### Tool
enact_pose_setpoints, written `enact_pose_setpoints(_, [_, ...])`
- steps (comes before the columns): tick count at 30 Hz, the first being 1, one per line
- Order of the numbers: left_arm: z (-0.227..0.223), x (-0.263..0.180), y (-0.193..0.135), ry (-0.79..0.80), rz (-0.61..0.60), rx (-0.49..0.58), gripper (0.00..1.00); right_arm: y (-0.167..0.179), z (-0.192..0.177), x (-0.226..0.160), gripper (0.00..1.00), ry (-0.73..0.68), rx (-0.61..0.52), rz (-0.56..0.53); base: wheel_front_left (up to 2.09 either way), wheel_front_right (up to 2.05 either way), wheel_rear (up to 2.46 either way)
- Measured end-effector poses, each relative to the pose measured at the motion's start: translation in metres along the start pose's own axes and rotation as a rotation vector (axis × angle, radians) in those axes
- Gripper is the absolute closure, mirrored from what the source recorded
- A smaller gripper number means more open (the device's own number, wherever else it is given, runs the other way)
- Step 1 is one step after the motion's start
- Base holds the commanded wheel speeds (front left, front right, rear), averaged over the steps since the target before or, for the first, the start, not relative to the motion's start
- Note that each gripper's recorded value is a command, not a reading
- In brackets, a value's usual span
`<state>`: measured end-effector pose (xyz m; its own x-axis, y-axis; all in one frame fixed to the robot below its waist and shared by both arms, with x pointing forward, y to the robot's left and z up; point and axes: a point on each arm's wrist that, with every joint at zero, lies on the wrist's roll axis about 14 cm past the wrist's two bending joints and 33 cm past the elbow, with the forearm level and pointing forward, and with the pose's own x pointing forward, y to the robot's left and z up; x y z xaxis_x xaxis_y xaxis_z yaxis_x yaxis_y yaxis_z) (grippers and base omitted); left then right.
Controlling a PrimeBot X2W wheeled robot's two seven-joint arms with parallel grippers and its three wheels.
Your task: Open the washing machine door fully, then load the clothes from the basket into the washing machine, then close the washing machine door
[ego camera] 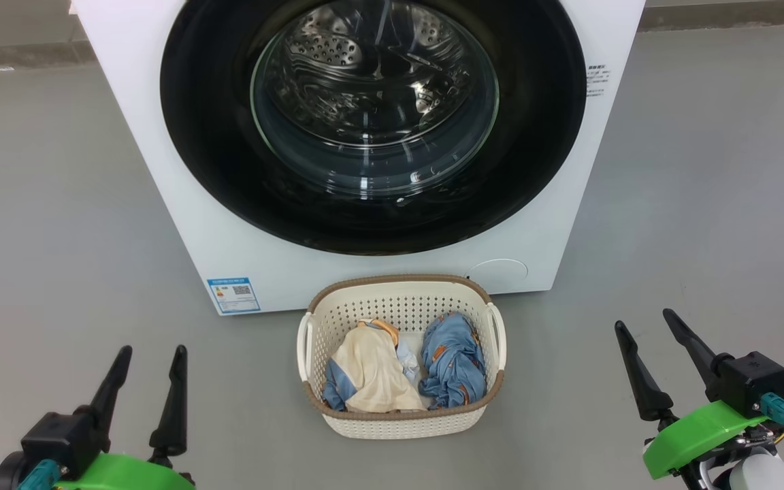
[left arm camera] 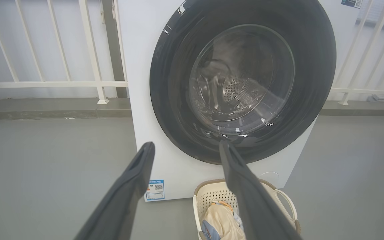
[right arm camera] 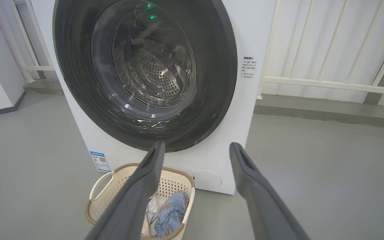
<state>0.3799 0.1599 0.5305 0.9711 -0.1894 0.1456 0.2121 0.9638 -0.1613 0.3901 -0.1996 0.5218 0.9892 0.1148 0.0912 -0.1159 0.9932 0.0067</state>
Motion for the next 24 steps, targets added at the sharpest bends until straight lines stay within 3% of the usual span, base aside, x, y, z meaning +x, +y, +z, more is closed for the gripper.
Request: enact_pose_setpoints(24, [0.0037,0.0018,0.0093,-0.015,0.029,-0.029,0.00,-0.0003,-0.0043,0.0028,0.00,0.011,0.004,-0.002,0.00,0.00,0.00])
